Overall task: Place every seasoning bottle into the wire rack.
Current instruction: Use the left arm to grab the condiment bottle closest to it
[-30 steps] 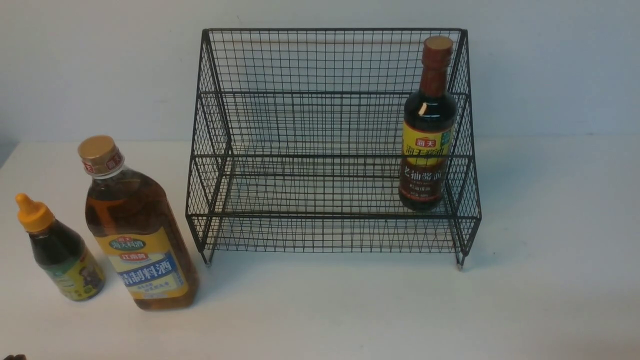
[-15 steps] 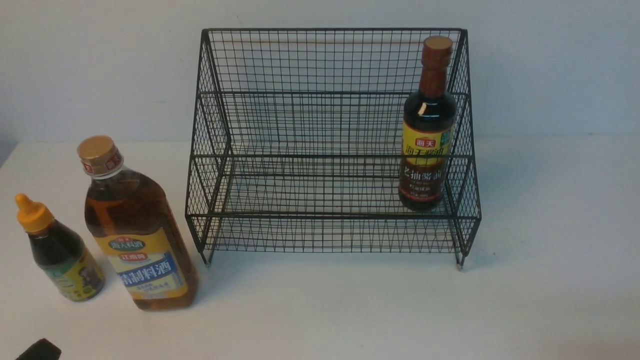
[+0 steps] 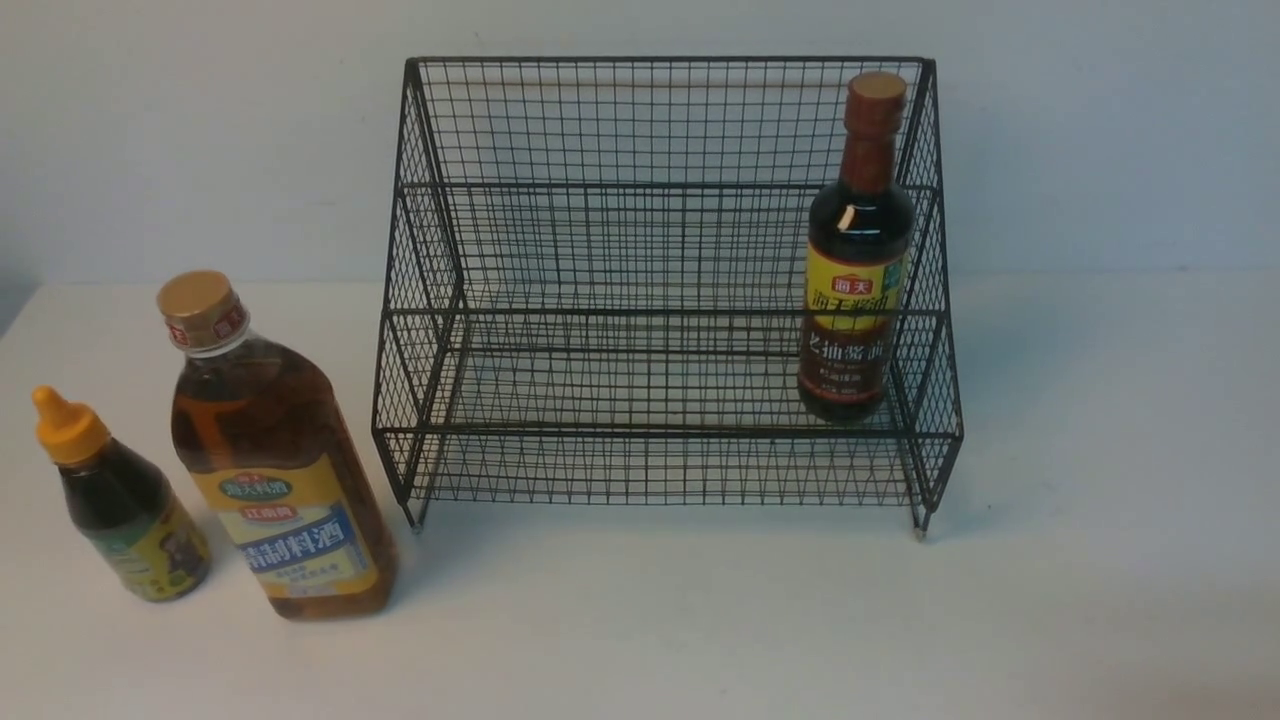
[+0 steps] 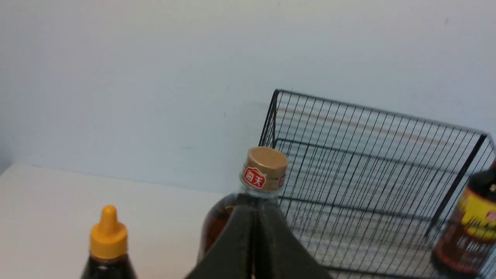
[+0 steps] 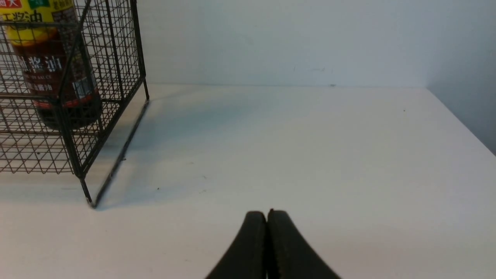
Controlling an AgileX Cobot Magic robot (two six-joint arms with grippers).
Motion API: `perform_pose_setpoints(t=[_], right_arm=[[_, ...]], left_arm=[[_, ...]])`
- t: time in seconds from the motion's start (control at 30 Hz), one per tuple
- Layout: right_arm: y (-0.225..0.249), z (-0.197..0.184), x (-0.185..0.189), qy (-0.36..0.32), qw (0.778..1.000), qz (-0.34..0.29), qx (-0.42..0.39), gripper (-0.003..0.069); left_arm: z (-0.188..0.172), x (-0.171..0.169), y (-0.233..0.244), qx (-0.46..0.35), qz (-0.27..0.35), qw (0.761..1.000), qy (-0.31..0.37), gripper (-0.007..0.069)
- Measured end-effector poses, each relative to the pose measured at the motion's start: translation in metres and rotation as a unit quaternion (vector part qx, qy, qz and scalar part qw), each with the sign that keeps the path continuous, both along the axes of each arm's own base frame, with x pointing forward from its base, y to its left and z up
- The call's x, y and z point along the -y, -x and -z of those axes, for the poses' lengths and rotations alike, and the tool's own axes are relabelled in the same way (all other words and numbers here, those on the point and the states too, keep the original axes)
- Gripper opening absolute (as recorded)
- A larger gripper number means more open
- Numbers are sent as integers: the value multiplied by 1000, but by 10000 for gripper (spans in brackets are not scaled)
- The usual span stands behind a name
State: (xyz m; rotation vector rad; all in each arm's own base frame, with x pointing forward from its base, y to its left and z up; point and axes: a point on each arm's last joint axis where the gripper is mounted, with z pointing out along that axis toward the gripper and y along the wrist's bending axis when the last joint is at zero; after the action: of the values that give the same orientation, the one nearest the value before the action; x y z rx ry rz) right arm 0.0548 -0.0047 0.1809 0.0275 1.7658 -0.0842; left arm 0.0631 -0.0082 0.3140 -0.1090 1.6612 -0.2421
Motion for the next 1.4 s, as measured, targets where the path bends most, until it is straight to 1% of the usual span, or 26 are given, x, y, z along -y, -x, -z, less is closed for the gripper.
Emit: perform_pose_setpoints(t=[0.03,0.07,0.1,0.2,0.27,0.37,0.4,0.47,0.5,0.53,0.57,0.6,0.67,0.87,1.07,1.17,1.27,1.3,1.33,1.37,1.4], right_arm=[[0,0,0,0,1000,0,0,-15],[0,0,0,0,1000,0,0,-15],[0,0,0,0,1000,0,0,-15],[0,0,0,0,1000,0,0,-15],[0,0,0,0,1000,0,0,-15],[0,0,0,0,1000,0,0,-15],[0,0,0,0,1000,0,0,-15],[0,0,0,0,1000,0,0,-15],[0,0,0,0,1000,0,0,-15],[0,0,0,0,1000,0,0,-15],[0,0,0,0,1000,0,0,-15],[0,0,0,0,1000,0,0,-15],[0,0,0,0,1000,0,0,-15],[0,0,0,0,1000,0,0,-15],[0,0,0,0,1000,0,0,-15],[0,0,0,0,1000,0,0,-15],[0,0,0,0,1000,0,0,-15],[0,0,0,0,1000,0,0,-15],[0,0,0,0,1000,0,0,-15],[0,0,0,0,1000,0,0,-15],[0,0,0,0,1000,0,0,-15]], left_arm=[[-5,0,-4,-12,3,1000,-9,-4],[-12,1,-19,-43,7,999,-23,3],[-11,1,-24,-55,9,998,-24,8],[-14,3,-60,-117,16,993,-17,88],[-13,3,-76,-138,17,990,-14,150],[-14,3,-96,-149,16,989,-18,300],[-16,3,-100,-149,16,989,-20,334],[-21,3,-110,-146,15,989,-21,459],[-22,3,-113,-147,16,989,-20,502],[-22,3,-114,-148,16,989,-19,523],[-21,4,-122,-155,16,988,-17,598],[-18,4,-127,-164,16,986,-15,640],[-11,4,-135,-183,16,983,-7,672],[7,5,-159,-208,7,978,20,685],[17,4,-169,-222,9,975,2,682],[20,4,-172,-224,9,975,-3,656],[22,4,-175,-225,9,974,-6,554],[23,4,-176,-225,8,974,-6,477],[23,4,-176,-225,9,974,-7,464],[22,3,-177,-218,8,976,-16,378],[20,3,-177,-213,9,977,-24,347]])
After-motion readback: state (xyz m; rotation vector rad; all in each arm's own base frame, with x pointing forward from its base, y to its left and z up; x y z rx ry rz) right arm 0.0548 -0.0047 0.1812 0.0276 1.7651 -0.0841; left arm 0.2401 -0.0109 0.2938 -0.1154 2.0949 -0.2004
